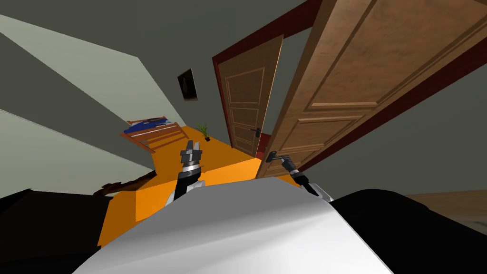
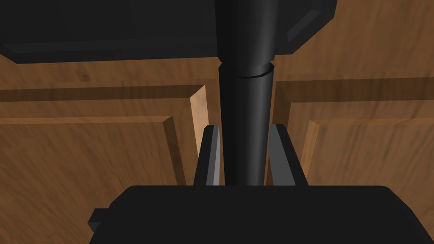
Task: Pull the door open
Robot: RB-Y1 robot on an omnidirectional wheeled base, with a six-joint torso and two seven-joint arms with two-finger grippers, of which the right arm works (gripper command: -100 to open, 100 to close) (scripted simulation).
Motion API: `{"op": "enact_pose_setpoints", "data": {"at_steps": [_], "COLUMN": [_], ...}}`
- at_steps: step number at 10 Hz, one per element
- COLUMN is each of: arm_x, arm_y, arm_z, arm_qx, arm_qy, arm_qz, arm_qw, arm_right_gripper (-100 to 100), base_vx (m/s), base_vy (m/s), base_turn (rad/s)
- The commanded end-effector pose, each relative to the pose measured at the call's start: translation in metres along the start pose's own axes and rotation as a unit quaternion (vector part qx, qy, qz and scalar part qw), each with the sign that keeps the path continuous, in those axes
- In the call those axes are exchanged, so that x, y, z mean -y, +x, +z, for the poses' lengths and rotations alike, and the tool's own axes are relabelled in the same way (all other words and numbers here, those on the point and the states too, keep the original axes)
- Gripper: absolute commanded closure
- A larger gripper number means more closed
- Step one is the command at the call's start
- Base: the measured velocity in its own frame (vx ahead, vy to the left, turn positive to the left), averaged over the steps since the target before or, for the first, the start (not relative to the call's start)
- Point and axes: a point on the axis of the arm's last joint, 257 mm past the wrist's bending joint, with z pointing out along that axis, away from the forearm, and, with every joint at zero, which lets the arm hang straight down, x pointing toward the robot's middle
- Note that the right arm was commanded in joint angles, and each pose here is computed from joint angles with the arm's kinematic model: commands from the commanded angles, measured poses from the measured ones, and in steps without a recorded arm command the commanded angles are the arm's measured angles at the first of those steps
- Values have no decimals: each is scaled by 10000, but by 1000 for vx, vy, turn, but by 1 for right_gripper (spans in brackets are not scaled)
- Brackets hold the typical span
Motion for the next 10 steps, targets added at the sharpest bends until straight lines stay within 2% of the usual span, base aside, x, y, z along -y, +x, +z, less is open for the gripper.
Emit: {"op": "enact_pose_setpoints", "data": {"at_steps": [1,7,8,10], "arm_x": [-3,1,-20,-2], "arm_y": [45,74,6,24], "arm_z": [-28,-199,-179,-240], "arm_qx": [-96,-357,-277,-374], "arm_qy": [-24,-43,-39,-28], "arm_qz": [22,45,10,21], "arm_qw": [9999,9993,9996,9993], "arm_right_gripper": [100,100,100,100], "base_vx": [-233,-220,-93,-191], "base_vy": [-68,-78,-42,-46], "base_turn": [168,158,28,175]}}
